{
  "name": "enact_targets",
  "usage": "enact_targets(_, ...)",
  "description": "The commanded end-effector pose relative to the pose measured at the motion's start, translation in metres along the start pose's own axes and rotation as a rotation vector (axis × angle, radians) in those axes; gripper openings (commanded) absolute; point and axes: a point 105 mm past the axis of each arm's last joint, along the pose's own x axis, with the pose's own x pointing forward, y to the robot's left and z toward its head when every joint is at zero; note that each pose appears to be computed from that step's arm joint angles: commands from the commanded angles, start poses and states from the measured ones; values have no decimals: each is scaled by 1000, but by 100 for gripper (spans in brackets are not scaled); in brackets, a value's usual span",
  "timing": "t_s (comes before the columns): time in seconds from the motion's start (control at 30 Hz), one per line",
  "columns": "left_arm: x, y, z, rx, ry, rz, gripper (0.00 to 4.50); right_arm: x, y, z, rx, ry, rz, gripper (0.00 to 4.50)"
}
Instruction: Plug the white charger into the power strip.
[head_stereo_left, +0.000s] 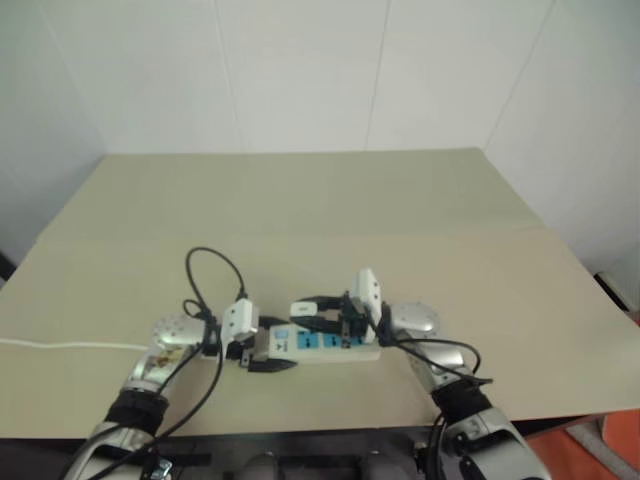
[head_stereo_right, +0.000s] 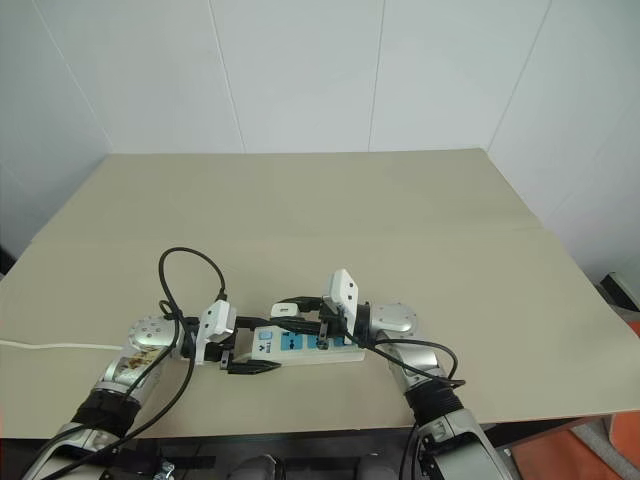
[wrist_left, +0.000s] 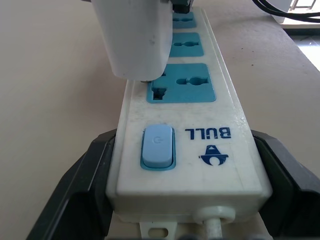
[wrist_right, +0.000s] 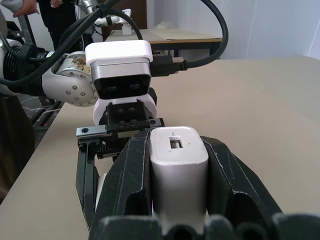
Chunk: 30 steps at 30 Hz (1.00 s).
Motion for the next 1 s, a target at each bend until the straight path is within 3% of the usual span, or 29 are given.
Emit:
enact_targets(0.03, 0, -8, -12, -26, 53, -35, 330, 2, 3, 4, 1, -16, 17, 116)
enact_targets(0.63, -3, -9, -12, -30, 58, -34, 330, 10, 11, 0, 18, -21, 33, 116)
enact_targets(1.0, -5, -11, -12, -33, 64, -30, 330, -12, 2, -19, 38, 51, -7, 116)
